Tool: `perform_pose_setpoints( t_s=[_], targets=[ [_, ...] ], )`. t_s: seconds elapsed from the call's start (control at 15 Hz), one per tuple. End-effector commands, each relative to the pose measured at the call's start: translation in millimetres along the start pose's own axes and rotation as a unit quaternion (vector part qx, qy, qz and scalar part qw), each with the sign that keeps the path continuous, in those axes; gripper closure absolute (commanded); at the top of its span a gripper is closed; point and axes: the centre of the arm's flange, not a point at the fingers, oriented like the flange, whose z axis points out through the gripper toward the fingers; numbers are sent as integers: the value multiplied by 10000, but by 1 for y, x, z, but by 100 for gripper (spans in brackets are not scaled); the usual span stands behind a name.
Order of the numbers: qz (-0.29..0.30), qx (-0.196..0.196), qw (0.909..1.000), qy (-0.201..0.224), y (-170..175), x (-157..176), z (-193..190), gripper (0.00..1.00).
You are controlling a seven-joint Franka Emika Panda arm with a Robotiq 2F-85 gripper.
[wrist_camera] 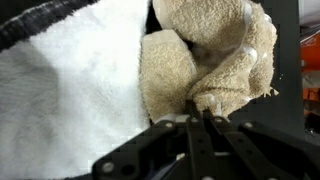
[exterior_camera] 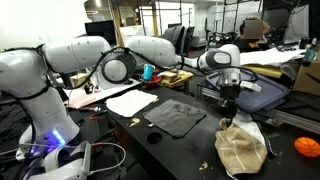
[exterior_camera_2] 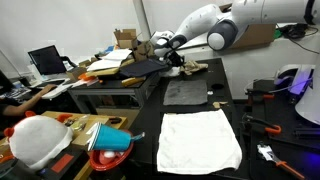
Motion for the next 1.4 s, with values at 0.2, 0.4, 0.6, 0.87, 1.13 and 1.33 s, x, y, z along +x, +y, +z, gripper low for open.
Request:
perform_pose_setpoints(
  t_s=[0.2, 0.4, 0.6, 0.87, 1.13, 1.33],
  targets=[
    [135, 246, 9995, 143, -63, 45, 13, 99],
    [66, 421, 9990, 135, -65, 48, 17, 99],
    [-250, 707, 9971, 112, -66, 52, 19, 99],
    [-896, 1121, 9890, 347, -72, 60, 22, 99],
    [-1385, 1355, 9777, 810, -83, 66, 24, 99],
    [-1062, 1225, 9829, 870, -90, 66, 25, 68]
  ],
)
